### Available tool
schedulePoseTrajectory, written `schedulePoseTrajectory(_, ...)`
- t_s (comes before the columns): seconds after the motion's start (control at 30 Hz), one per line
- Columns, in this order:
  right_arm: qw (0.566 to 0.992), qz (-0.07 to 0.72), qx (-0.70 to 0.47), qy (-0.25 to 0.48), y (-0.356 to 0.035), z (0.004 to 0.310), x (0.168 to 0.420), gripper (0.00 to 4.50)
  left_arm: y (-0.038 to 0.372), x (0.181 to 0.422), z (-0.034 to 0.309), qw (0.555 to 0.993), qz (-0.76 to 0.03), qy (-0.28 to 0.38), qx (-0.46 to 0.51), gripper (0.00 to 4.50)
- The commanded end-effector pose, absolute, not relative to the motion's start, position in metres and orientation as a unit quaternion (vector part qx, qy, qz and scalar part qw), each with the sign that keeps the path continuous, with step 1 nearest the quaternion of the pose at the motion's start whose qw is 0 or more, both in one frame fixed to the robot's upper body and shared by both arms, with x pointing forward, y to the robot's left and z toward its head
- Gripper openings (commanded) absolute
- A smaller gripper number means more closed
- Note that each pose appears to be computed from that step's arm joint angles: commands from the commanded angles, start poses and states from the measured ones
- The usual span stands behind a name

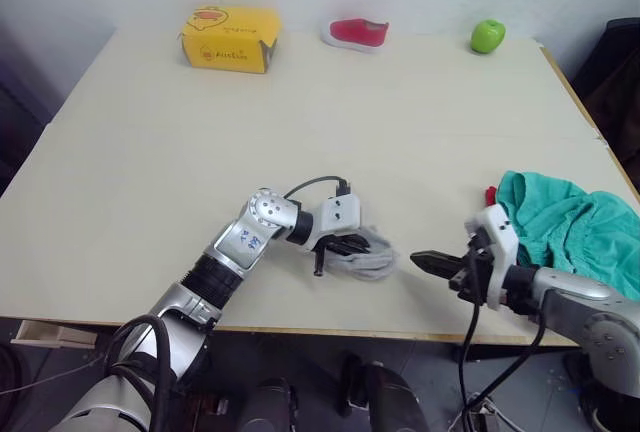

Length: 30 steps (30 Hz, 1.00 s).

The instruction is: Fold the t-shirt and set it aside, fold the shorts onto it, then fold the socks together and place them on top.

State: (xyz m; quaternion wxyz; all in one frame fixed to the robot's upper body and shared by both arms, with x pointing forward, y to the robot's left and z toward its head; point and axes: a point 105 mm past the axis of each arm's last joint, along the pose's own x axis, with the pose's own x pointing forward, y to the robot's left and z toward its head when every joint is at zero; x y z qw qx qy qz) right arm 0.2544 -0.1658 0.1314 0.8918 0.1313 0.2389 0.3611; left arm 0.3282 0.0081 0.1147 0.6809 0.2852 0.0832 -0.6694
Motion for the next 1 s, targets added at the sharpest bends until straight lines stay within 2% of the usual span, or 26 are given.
schedulePoseTrajectory(0.03,0.858,0.38,0.216,0.269,-0.16,0.129,0.245,1.19,0.026,0.338,0.101,0.698,-0.637,0.115,0.305,0.39)
schedulePoseTrajectory(0.33,0.802,0.404,0.302,0.32,-0.135,0.116,0.246,4.27,0.031,0.335,0.111,0.72,-0.621,0.106,0.29,0.39)
schedulePoseTrajectory(0.37,0.799,0.405,0.308,0.322,-0.132,0.115,0.248,4.49,0.032,0.334,0.11,0.723,-0.619,0.108,0.288,0.39)
schedulePoseTrajectory(0.53,0.781,0.382,0.343,0.357,-0.111,0.1,0.266,4.49,0.036,0.333,0.102,0.725,-0.609,0.12,0.3,0.39)
schedulePoseTrajectory(0.7,0.765,0.37,0.398,0.346,-0.091,0.108,0.295,4.49,0.037,0.329,0.103,0.722,-0.609,0.121,0.304,0.39)
schedulePoseTrajectory(0.83,0.761,0.364,0.395,0.365,-0.082,0.105,0.302,4.49,0.04,0.332,0.104,0.724,-0.604,0.122,0.309,0.39)
schedulePoseTrajectory(0.93,0.759,0.358,0.395,0.373,-0.08,0.101,0.302,3.92,0.042,0.335,0.107,0.728,-0.598,0.121,0.311,0.39)
schedulePoseTrajectory(1.0,0.758,0.357,0.396,0.374,-0.08,0.101,0.302,3.25,0.043,0.337,0.108,0.73,-0.597,0.121,0.311,0.39)
